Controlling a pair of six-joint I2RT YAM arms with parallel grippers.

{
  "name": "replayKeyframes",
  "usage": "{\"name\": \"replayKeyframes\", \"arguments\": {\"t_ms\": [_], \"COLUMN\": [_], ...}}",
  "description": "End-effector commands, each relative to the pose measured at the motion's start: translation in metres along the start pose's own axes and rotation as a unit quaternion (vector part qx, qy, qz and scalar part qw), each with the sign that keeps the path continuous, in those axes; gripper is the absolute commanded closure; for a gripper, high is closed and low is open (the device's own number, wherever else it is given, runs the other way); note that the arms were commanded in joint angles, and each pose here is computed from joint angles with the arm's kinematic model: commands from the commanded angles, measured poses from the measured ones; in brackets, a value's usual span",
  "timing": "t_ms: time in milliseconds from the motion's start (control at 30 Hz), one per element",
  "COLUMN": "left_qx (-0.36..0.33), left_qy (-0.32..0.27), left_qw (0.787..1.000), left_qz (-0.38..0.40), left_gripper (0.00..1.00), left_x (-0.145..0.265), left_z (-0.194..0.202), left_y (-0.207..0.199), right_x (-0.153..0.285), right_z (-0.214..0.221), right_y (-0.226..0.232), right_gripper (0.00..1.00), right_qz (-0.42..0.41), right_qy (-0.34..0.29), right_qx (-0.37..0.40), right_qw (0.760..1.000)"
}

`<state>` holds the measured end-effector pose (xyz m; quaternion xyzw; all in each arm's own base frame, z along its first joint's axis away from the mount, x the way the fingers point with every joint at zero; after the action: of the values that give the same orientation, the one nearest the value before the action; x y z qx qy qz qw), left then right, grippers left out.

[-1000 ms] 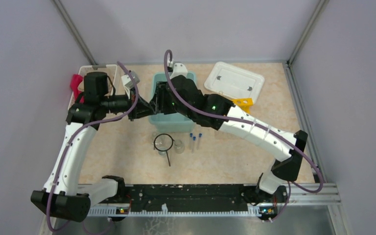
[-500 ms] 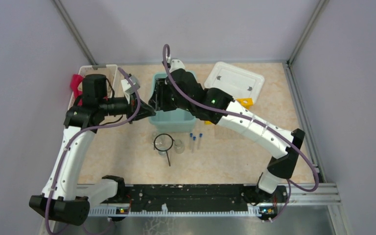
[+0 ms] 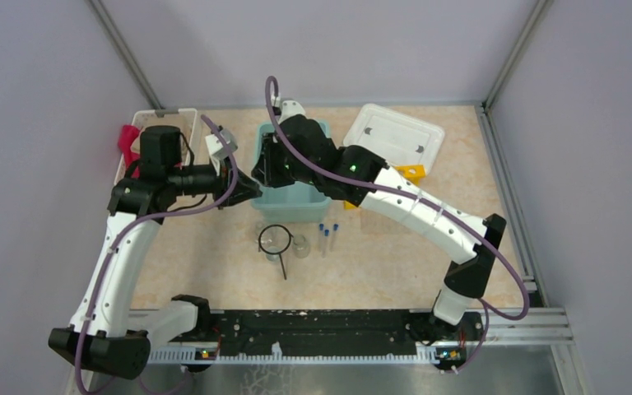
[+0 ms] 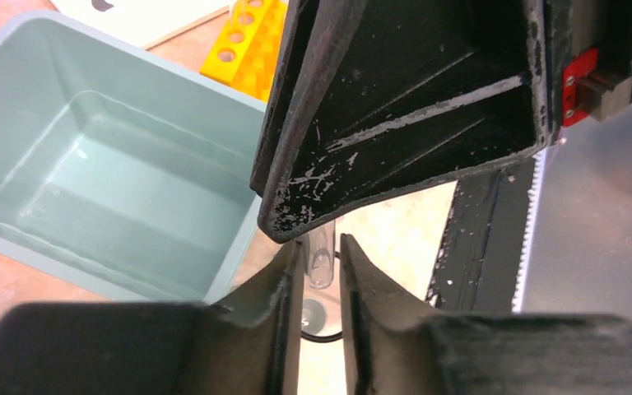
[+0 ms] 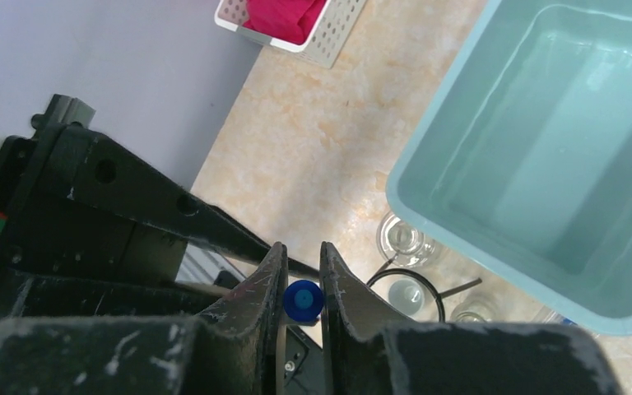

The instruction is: Organize the chemistry lab equipment

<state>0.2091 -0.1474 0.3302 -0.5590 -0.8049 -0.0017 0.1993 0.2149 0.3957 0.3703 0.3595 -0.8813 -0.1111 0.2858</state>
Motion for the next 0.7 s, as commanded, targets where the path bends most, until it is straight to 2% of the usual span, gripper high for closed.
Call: {"name": "replayKeyframes", "arguments": {"t_ms": [0, 67, 100, 233, 433, 533, 667], "left_qx": [-0.011, -0.001, 0.004, 0.035, 0.093, 0.11, 0.119], "left_qy": [-0.003, -0.002, -0.003, -0.001, 0.017, 0.017, 0.013], "left_qw": [1.0, 1.0, 1.0, 0.998, 0.992, 0.987, 0.983], "left_qz": [-0.011, -0.02, -0.028, -0.052, -0.088, -0.115, -0.137], "left_gripper": [0.48, 0.08, 0.02, 0.01, 0.01, 0.01, 0.01], "left_x": [0.001, 0.001, 0.002, 0.001, -0.005, -0.005, -0.004], "left_z": [-0.003, -0.003, -0.003, -0.004, 0.001, 0.0, -0.002], "left_y": [0.001, 0.003, 0.004, 0.011, 0.028, 0.037, 0.042], "right_x": [0.022, 0.033, 0.038, 0.073, 0.1, 0.103, 0.094], "right_z": [-0.022, -0.018, -0.013, 0.005, 0.068, 0.085, 0.096], "right_y": [-0.012, -0.031, -0.044, -0.102, -0.208, -0.239, -0.256], "right_gripper": [1.0, 1.0, 1.0, 1.0, 1.0, 1.0, 1.0], "right_qz": [0.025, 0.06, 0.083, 0.177, 0.352, 0.388, 0.413], "right_qy": [-0.038, -0.047, -0.052, -0.089, -0.115, -0.13, -0.144], "right_qx": [0.006, 0.015, 0.02, 0.026, 0.034, 0.029, 0.027], "right_qw": [0.999, 0.997, 0.995, 0.98, 0.928, 0.912, 0.899]}}
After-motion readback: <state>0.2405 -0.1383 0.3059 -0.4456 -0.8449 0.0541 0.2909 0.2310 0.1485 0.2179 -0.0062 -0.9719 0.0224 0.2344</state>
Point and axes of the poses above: each gripper's point midway between its finger pads, its own x axis back along the fingers, its own y axis along the line the jaws close on, z = x × y, the point moved 4 cm from there along x, back along the fingers, and after that the axes turned 5 degrees about x, right-handed, at the moved point
